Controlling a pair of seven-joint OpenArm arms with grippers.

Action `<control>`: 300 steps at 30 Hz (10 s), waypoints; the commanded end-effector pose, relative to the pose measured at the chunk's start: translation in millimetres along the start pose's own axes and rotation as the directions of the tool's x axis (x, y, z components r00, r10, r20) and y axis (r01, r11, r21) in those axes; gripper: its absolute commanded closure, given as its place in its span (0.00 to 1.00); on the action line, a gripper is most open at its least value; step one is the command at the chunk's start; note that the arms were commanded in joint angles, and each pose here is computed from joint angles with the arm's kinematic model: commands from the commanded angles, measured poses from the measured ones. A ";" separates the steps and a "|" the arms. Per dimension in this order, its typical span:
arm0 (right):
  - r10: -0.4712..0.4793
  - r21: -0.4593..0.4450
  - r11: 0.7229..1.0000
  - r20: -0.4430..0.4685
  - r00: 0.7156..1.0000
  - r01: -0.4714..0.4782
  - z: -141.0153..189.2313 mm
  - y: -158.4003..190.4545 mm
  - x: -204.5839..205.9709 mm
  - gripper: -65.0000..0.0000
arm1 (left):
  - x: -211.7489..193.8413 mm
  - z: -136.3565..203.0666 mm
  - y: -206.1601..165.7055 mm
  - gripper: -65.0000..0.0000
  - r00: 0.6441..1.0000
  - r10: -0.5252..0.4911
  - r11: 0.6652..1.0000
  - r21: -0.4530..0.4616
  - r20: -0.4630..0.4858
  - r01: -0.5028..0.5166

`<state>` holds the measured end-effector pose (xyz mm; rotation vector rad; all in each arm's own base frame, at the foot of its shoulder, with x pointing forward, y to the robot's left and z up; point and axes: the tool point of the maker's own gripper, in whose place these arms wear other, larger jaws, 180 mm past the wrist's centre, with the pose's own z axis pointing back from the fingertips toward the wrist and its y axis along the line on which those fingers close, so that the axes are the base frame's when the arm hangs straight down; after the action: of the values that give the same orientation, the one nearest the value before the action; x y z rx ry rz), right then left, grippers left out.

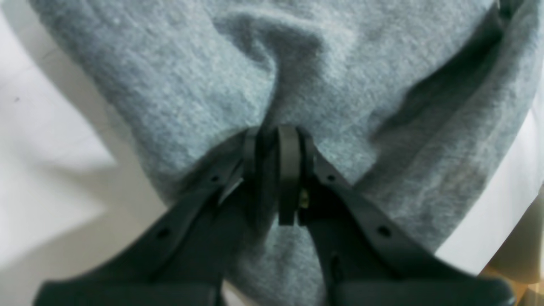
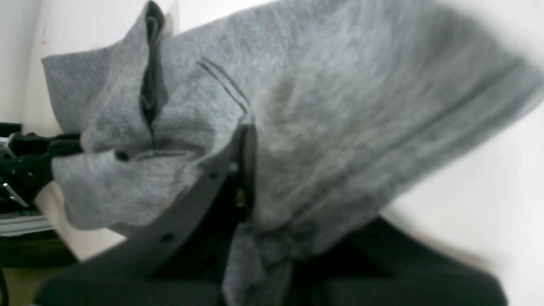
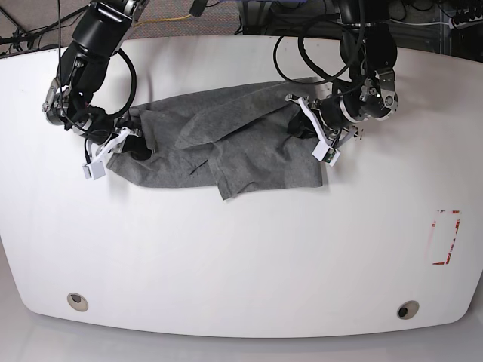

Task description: Fold the T-shirt properly

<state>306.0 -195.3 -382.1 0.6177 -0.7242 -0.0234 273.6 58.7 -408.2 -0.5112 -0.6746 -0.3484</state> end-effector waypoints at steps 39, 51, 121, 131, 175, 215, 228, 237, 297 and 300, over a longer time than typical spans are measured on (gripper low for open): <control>0.628 0.300 0.740 0.010 0.778 -0.601 -57.8 212.7 0.2 0.35 | -6.3 -10.2 1.5 0.93 0.999 -0.012 1.000 -0.018 -0.052 0.011; 0.756 0.396 0.589 0.039 0.653 -0.705 -52.9 250.9 -24.8 0.11 | 44.3 15.7 19.4 0.93 0.995 -0.037 0.997 0.070 0.098 0.030; 0.726 0.251 0.646 0.088 0.682 -0.720 -48.3 234.7 -29.0 0.94 | 33.8 115.9 79.6 0.93 0.974 0.001 0.978 0.203 0.229 -0.048; 0.738 0.407 0.573 0.122 0.664 -0.712 -66.2 295.7 -61.0 0.94 | -1.6 73.2 63.6 0.93 0.991 0.079 0.993 0.083 0.111 -0.088; 0.738 0.562 0.387 0.287 0.611 -0.731 -77.3 388.2 -71.5 0.39 | 14.2 241.4 153.5 0.93 0.988 -0.080 0.841 0.541 0.131 -0.003; 0.490 0.456 0.775 0.004 0.872 -0.437 -143.3 225.8 -61.6 0.48 | 32.6 109.8 43.9 0.69 0.985 -0.137 0.977 0.181 0.105 0.117; 0.501 0.430 0.784 -0.013 0.865 -0.448 -150.6 212.7 -64.6 0.72 | 21.7 98.2 44.5 0.91 0.992 -0.102 0.985 0.148 0.079 0.089; 0.535 0.411 0.781 -0.051 0.843 -0.471 -150.8 203.6 -81.0 0.72 | 19.2 99.7 65.2 1.00 0.994 -0.036 0.984 0.177 0.107 0.016; 0.581 0.427 0.738 -0.005 0.814 -0.523 -137.4 229.9 -69.7 0.46 | 2.3 97.1 -17.4 0.54 0.997 -0.072 0.972 -0.222 0.023 0.076; 0.580 0.427 0.738 -0.006 0.815 -0.522 -137.3 229.7 -70.4 0.46 | 0.6 96.5 -18.0 0.55 0.998 -0.066 0.972 -0.224 0.021 0.069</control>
<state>286.5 77.0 -395.7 0.7554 -0.7116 0.7449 213.6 97.6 -345.5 -0.6990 -0.6389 -0.4811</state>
